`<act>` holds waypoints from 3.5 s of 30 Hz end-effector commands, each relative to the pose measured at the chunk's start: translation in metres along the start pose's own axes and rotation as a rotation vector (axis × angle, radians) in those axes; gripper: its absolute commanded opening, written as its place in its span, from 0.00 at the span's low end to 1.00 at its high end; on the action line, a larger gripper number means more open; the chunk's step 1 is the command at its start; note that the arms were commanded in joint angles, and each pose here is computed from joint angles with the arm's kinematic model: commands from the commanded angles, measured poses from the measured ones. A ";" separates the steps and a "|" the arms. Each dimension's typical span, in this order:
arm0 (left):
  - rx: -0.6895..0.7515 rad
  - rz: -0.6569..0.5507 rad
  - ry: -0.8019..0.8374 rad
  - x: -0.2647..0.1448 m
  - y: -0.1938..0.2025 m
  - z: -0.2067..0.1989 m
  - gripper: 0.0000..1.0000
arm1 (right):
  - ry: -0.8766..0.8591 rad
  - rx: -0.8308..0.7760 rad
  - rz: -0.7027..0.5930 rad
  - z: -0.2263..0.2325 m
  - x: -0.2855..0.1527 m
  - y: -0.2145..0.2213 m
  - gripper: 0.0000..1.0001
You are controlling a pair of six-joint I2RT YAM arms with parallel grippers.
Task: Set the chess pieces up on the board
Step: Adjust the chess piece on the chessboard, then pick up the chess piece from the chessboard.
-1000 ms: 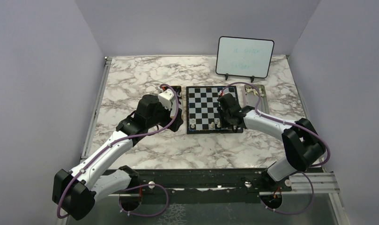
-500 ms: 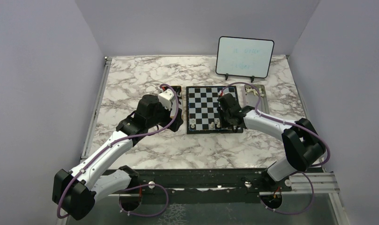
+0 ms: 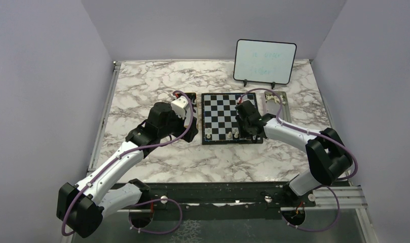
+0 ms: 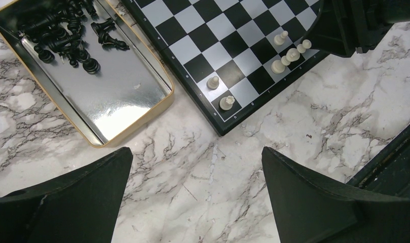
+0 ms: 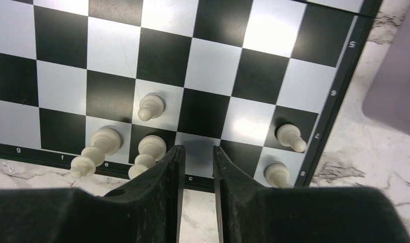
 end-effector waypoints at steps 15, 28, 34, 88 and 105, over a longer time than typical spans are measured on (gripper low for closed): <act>-0.001 0.001 -0.053 -0.002 -0.001 0.009 0.99 | 0.094 0.128 -0.386 -0.058 -0.070 -0.146 0.34; 0.001 -0.034 -0.001 -0.003 -0.005 0.000 0.98 | 0.170 0.296 -0.363 -0.172 -0.009 -0.183 0.21; -0.003 -0.042 0.018 -0.003 -0.006 -0.003 0.98 | 0.170 0.318 -0.344 -0.183 0.021 -0.189 0.28; -0.009 -0.080 -0.045 -0.011 -0.012 0.005 0.96 | -0.244 0.114 -0.141 -0.007 -0.069 -0.071 0.29; -0.024 -0.101 -0.101 -0.016 -0.014 0.013 0.91 | -0.185 -0.040 -0.072 0.025 -0.043 -0.014 0.38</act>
Point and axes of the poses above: each gripper's point midway between its finger pads, its own x axis out along the fingers, its own z axis along the line the jaws close on, y = z × x, the point moved 1 cm from there along -x, back along the fingers, and after that the axes turned 13 degrees about x, right-handed, at the moved point
